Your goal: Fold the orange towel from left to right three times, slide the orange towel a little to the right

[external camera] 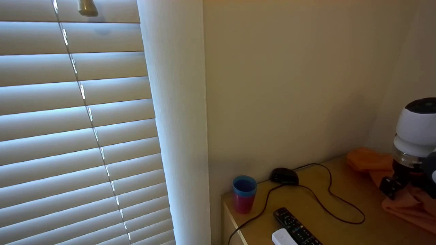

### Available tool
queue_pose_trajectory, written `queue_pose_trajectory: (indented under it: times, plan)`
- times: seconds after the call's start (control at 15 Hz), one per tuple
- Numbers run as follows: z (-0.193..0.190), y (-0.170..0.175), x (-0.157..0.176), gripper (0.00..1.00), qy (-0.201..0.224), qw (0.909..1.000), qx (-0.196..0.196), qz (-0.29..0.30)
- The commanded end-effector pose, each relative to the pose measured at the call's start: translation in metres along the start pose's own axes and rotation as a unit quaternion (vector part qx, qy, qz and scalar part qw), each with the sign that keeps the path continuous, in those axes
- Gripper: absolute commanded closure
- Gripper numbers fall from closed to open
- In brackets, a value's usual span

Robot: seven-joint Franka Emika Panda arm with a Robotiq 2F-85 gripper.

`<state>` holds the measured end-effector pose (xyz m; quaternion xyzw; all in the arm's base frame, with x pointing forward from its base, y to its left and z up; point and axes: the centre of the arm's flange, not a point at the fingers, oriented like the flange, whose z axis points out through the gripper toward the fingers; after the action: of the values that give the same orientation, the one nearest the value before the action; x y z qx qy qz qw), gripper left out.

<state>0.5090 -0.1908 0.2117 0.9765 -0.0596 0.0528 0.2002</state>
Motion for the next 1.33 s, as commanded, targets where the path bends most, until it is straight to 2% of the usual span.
queue_pose_trajectory:
  times: [0.0,0.07,0.13,0.27,0.47,0.67,0.87,1.0,1.27]
  plan:
    - [0.022,-0.021,-0.017,0.0,-0.016,0.9998,0.002,-0.015]
    - [0.027,-0.026,-0.021,0.01,-0.024,0.9995,0.001,-0.018]
    - [0.035,-0.032,-0.025,0.26,-0.034,0.9991,-0.001,-0.024]
    - [0.042,-0.038,-0.031,0.29,-0.04,0.9986,-0.003,-0.034]
    - [0.04,-0.04,-0.028,0.55,-0.042,0.9985,-0.002,-0.035]
    - [0.033,-0.034,-0.023,0.76,-0.045,0.9987,0.002,-0.025]
    - [0.014,-0.032,-0.022,0.96,-0.078,0.9964,0.025,-0.019]
    - [-0.015,-0.044,-0.024,0.96,-0.105,0.9912,0.07,-0.04]
    - [-0.087,-0.069,-0.02,0.95,-0.127,0.9767,0.155,-0.077]
